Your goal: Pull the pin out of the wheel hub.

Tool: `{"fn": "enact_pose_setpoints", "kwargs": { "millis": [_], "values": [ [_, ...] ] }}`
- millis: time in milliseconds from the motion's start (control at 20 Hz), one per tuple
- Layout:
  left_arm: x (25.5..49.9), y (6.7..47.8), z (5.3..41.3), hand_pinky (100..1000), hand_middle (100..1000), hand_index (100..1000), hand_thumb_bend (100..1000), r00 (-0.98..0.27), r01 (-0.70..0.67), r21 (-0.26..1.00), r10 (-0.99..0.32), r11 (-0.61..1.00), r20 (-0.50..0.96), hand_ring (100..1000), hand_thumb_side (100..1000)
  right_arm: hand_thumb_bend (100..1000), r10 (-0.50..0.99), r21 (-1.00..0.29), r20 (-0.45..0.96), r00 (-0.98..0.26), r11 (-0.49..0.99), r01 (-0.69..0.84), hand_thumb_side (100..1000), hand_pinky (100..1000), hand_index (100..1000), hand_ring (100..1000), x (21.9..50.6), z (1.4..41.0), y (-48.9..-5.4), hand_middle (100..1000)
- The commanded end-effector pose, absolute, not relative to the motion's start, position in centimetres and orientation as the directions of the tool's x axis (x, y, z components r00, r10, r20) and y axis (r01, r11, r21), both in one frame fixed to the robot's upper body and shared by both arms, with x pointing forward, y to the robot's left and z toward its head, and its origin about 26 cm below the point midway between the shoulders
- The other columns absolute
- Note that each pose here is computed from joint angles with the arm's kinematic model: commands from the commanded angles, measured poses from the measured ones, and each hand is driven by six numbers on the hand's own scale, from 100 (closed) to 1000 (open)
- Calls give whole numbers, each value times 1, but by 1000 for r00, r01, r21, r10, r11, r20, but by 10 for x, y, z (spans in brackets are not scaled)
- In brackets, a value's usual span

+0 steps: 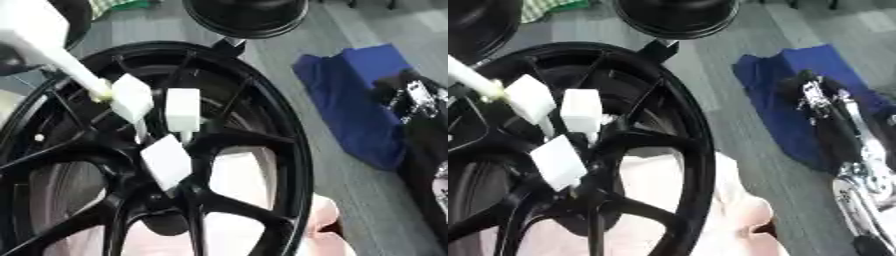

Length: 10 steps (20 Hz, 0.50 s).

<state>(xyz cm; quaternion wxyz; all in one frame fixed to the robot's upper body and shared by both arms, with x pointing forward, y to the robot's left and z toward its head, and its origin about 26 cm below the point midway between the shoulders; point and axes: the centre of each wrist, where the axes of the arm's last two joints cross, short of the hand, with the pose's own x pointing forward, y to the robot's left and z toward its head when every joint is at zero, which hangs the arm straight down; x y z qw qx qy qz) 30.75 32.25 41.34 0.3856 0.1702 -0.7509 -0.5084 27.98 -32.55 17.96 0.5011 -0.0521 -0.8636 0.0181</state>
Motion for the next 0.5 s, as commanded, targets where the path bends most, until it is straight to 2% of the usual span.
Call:
{"fn": "enact_pose_setpoints", "kwargs": {
  "millis": [50, 200, 400, 500],
  "values": [
    [305, 369, 423, 793, 257, 446, 100, -554, 16, 868, -718, 496, 421, 373, 126, 100, 124, -90, 845, -519, 992, 90, 591, 833, 594, 686, 277, 188, -329, 636],
    [309, 402, 409, 792, 263, 451, 100, -465, -26, 841, -751, 541, 469, 377, 124, 100, 123, -85, 842, -526, 992, 96, 589, 833, 594, 686, 277, 188, -330, 636],
    [311, 425, 386, 794, 284, 471, 100, -382, -48, 843, -789, 536, 481, 396, 115, 100, 117, -74, 838, -532, 992, 100, 590, 833, 594, 686, 277, 189, -330, 636],
    [312, 431, 376, 823, 377, 564, 103, -358, -41, 852, -804, 522, 475, 456, 100, 100, 115, -72, 838, -534, 992, 101, 589, 832, 594, 685, 277, 189, -330, 635]
  ]
}}
